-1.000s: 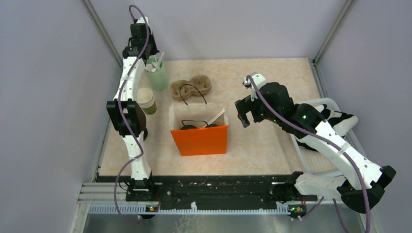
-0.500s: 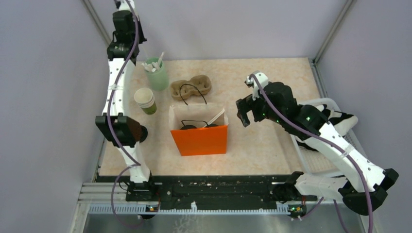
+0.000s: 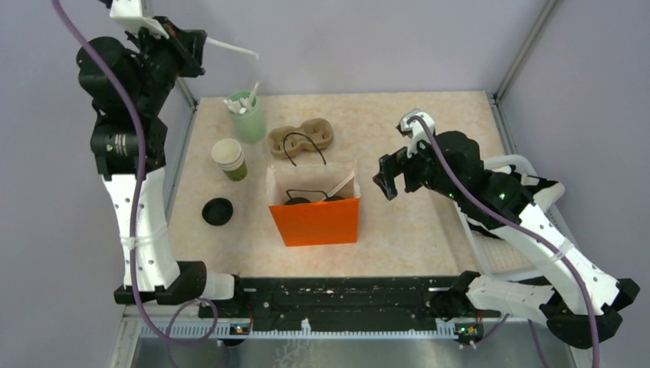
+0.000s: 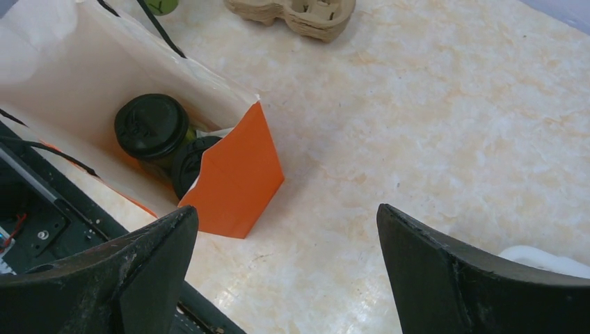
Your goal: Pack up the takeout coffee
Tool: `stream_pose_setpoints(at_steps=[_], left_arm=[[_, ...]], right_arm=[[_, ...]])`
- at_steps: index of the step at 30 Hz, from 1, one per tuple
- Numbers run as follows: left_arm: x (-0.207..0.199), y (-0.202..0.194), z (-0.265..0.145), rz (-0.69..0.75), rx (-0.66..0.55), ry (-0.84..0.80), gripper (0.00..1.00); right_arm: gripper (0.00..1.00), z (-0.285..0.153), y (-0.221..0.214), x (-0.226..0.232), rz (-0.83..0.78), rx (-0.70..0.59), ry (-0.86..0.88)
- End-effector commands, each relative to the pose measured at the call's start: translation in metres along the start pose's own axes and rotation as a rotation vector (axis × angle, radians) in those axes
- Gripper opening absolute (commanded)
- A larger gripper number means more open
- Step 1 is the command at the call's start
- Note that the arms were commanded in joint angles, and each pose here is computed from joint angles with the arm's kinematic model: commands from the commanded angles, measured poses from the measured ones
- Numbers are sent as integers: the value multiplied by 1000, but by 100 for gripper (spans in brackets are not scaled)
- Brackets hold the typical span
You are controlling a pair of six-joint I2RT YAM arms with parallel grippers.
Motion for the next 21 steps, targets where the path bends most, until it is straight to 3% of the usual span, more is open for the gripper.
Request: stream_pose_setpoints(at_steps=[1, 7, 12, 21], left_arm=[[-30, -11, -30, -93, 163, -232, 0], [-61, -8, -75, -173, 266, -457, 0], [-71, -8, -99, -213, 301, -531, 0], [-69, -48, -104, -318, 441, -586, 0]], right_arm=[[99, -1, 9, 2, 55, -60, 25], [99, 0, 8, 5, 95, -54, 39], [99, 3, 7, 8, 111, -44, 62], [99, 1, 2, 8, 110, -29, 63]])
Point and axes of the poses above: each gripper's point midway between its finger pads, its own z axis out along the fingers, its own x axis along the line the jaws close on, y = z × x, the point moved 8 cm from there along -z, back along the fingers, and after that the axes turned 6 degrees about -z, right-handed, at the moved point
